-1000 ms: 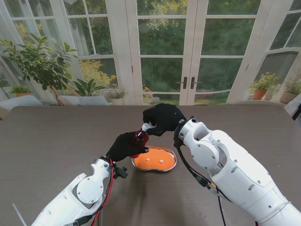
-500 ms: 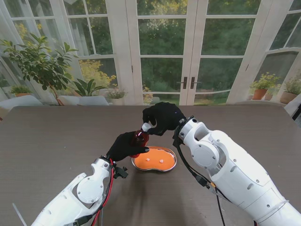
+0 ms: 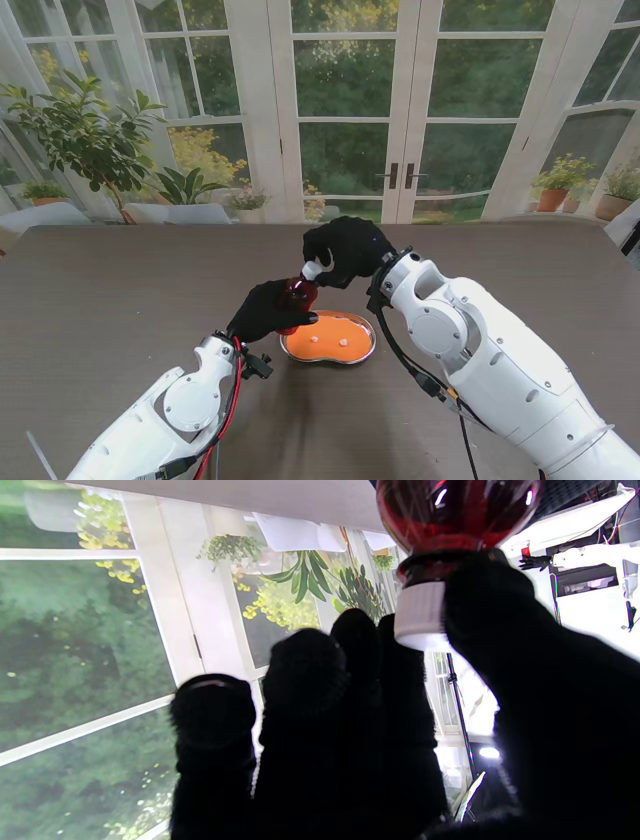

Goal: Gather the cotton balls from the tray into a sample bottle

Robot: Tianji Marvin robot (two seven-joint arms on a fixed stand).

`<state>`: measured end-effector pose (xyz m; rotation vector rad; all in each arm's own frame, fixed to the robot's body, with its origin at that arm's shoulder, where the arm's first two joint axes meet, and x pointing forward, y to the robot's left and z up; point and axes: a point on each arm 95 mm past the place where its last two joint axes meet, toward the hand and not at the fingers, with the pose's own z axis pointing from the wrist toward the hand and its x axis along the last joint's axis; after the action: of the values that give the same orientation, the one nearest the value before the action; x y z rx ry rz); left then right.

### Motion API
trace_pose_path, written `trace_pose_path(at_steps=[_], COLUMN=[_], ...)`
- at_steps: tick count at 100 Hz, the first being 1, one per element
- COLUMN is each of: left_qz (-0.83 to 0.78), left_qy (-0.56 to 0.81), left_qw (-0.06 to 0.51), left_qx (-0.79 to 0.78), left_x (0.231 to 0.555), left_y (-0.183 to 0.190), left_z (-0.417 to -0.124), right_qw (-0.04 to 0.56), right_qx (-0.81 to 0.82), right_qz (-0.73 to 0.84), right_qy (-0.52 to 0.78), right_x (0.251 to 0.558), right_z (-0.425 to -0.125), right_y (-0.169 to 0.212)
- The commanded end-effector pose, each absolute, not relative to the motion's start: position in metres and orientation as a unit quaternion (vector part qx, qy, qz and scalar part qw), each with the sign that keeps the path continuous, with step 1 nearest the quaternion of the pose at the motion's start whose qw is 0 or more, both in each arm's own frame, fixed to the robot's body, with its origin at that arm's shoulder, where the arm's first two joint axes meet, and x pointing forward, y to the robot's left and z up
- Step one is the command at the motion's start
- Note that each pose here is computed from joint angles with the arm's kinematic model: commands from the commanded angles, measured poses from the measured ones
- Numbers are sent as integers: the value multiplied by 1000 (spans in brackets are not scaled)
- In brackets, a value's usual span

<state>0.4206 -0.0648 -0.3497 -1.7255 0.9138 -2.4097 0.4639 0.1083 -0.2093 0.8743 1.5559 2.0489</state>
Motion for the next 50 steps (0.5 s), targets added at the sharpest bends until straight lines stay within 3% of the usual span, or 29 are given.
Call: trace_pose_path(at_steps=[1, 50], left_qz=[-774, -773], left_qy=[299, 299], left_qw=[13, 12], left_qx=[-558, -559], left_x=[420, 419], left_y=[-68, -68], left_z=[-351, -351], right_qw=[208, 232], right_qx=[309, 298], right_qz=[734, 720], right_qy=[568, 582], right_x=[463, 462], right_z=[-211, -208], right_y=[112, 108])
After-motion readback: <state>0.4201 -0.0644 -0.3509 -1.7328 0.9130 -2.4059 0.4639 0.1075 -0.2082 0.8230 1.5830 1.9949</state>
